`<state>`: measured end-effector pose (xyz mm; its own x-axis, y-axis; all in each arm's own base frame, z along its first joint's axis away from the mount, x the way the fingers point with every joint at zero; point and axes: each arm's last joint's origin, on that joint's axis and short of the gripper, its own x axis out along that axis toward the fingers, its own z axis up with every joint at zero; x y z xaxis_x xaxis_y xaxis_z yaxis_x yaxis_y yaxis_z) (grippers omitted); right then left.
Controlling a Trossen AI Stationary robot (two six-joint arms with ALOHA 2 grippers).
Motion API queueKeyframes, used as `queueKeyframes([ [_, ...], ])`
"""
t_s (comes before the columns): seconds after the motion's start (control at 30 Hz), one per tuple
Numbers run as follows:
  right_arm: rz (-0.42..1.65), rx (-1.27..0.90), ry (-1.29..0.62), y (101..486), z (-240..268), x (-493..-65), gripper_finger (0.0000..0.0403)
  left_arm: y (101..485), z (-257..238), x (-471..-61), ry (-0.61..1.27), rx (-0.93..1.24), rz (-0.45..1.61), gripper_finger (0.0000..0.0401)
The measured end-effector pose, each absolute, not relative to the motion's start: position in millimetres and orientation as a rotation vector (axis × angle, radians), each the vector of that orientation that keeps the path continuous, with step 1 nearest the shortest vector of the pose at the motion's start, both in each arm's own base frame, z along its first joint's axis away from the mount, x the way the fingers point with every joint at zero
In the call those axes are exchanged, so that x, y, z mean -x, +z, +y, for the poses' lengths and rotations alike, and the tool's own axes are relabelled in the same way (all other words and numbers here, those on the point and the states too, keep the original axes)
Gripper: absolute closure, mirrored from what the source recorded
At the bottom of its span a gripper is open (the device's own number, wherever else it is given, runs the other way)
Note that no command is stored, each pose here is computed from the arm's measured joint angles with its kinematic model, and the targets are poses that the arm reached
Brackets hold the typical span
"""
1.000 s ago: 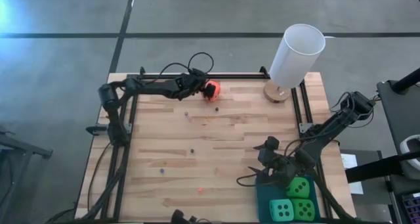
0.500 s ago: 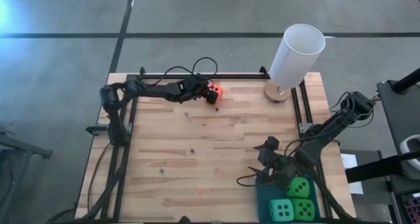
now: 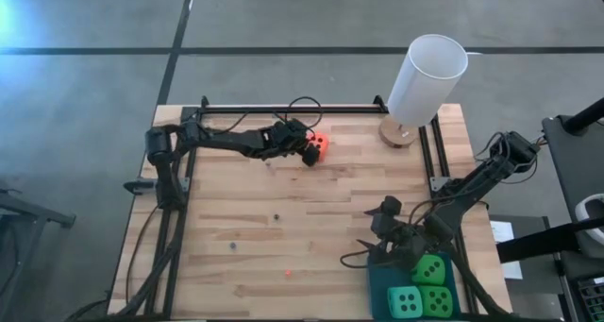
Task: Pick & Place Dice
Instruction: Put the large orange die into the blue bin
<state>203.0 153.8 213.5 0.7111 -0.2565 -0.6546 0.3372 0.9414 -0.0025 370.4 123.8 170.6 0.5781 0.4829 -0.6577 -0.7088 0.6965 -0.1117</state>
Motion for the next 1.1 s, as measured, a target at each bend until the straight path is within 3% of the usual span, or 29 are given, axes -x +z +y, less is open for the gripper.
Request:
queueKeyframes([
  [0.5, 0.707, -0.120, -0.330, 213, 154, -203, 0.0003, 173, 85, -383, 0.599, 0.312, 0.632, 0.0386],
  [0.73, 0.707, -0.121, -0.330, 213, 154, -203, 0.0003, 188, 110, -376, 0.798, 0.265, 0.557, 0.0386],
  [1.1, 0.707, -0.120, -0.330, 213, 154, -203, 0.0003, 166, 133, -362, 0.872, 0.358, 0.585, 0.0386],
])
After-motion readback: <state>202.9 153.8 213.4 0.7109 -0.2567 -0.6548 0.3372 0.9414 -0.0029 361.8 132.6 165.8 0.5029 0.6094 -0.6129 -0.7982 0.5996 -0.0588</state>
